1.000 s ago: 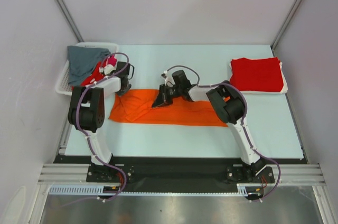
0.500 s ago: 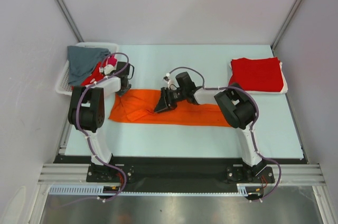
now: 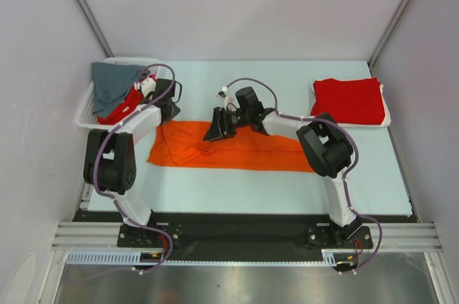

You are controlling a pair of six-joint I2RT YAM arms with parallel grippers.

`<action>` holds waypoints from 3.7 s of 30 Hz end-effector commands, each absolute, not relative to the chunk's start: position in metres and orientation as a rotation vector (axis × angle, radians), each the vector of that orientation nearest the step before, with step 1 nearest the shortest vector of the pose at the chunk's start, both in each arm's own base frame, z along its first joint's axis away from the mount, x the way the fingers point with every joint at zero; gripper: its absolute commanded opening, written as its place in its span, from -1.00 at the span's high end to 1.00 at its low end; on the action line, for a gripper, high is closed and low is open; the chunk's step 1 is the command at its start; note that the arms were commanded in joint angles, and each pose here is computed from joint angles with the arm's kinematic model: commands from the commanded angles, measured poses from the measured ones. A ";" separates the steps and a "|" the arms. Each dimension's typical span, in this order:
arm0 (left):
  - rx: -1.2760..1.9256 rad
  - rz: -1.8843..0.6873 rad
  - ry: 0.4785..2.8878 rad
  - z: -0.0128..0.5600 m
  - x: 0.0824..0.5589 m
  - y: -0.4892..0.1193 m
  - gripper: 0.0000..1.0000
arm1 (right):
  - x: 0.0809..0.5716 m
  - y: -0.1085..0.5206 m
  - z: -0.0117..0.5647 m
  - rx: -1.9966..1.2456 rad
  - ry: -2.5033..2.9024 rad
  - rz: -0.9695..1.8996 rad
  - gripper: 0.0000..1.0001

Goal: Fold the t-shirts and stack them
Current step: Fold the tshirt

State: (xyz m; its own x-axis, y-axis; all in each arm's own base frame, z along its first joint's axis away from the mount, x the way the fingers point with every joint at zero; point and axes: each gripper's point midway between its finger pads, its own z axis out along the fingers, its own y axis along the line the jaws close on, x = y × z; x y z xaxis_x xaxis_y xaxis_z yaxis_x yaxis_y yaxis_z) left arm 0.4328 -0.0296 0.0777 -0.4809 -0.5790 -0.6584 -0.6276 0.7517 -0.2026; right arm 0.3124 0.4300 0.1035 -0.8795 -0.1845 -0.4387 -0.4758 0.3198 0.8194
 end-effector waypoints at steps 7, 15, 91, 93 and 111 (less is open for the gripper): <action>-0.819 -0.163 2.274 0.091 0.418 -0.067 0.14 | 0.334 0.478 0.117 -0.673 2.213 1.645 -0.12; -0.810 -0.153 2.404 0.052 0.413 -0.075 0.14 | 0.323 0.499 0.088 -0.716 2.244 1.679 -0.11; -1.017 -0.121 2.032 0.099 0.381 -0.002 -0.01 | 0.296 0.151 0.083 0.132 2.418 0.320 0.81; -1.029 -0.099 2.042 0.097 0.392 -0.002 -0.01 | 0.296 0.151 0.085 0.128 2.414 0.323 0.81; -1.077 0.134 2.255 0.039 0.433 -0.005 -0.04 | 0.292 0.146 0.089 0.154 2.395 0.375 0.81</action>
